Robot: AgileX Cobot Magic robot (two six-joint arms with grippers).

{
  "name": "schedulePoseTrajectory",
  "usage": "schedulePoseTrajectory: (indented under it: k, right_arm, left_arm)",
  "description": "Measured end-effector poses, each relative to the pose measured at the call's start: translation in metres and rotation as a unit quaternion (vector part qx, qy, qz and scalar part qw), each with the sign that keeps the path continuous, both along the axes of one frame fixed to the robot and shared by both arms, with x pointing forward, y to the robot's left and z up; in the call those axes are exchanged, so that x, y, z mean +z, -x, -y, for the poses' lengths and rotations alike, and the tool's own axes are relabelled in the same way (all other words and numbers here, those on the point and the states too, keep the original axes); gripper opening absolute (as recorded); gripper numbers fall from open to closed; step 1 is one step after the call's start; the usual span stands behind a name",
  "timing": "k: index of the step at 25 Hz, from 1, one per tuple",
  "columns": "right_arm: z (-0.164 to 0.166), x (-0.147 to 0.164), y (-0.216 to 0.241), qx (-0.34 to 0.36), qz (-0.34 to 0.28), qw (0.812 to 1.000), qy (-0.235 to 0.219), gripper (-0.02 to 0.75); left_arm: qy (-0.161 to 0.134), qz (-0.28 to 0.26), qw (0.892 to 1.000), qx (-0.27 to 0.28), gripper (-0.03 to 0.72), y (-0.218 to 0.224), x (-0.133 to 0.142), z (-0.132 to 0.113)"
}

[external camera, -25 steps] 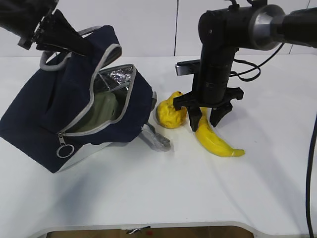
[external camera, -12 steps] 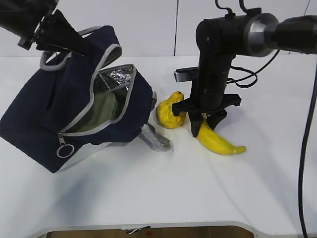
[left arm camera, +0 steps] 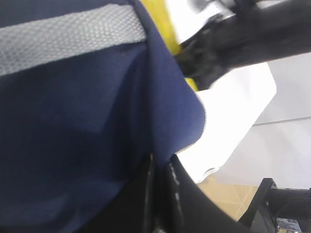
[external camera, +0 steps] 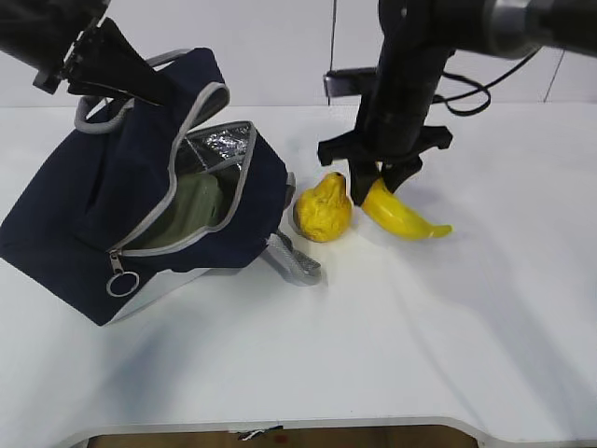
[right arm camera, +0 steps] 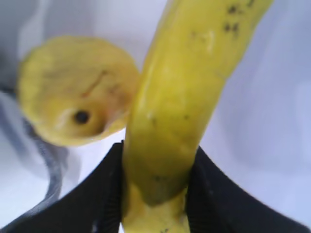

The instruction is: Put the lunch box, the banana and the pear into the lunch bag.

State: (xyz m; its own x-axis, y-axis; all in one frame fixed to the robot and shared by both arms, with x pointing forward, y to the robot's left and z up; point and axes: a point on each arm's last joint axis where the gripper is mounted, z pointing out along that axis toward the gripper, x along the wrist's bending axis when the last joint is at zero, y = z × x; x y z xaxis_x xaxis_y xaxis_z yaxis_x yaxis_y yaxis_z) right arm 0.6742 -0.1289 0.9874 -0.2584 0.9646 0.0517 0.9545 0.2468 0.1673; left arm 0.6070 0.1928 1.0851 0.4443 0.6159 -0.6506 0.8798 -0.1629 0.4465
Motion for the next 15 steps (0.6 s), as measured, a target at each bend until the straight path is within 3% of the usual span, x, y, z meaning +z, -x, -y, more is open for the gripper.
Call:
schedulePoseTrajectory:
  k: [4, 8, 11, 15]
  right_arm:
    - [0.001, 0.053, 0.013, 0.014, 0.048, 0.998, -0.035, 0.281]
    - [-0.015, 0.096, 0.035, 0.061, 0.052, 0.984, -0.159, 0.281]
    - [-0.027, 0.105, 0.043, 0.084, 0.040, 0.970, -0.223, 0.281]
    - [-0.038, 0.108, 0.048, 0.098, 0.028, 0.960, -0.260, 0.281]
  left_arm:
    - [0.000, 0.000, 1.000, 0.000, 0.008, 0.000, 0.000, 0.000]
    - [0.000, 0.000, 1.000, 0.000, 0.008, 0.000, 0.000, 0.000]
    - [0.000, 0.000, 1.000, 0.000, 0.008, 0.000, 0.000, 0.000]
    - [0.006, -0.001, 1.000, 0.002, 0.008, 0.000, 0.001, 0.000]
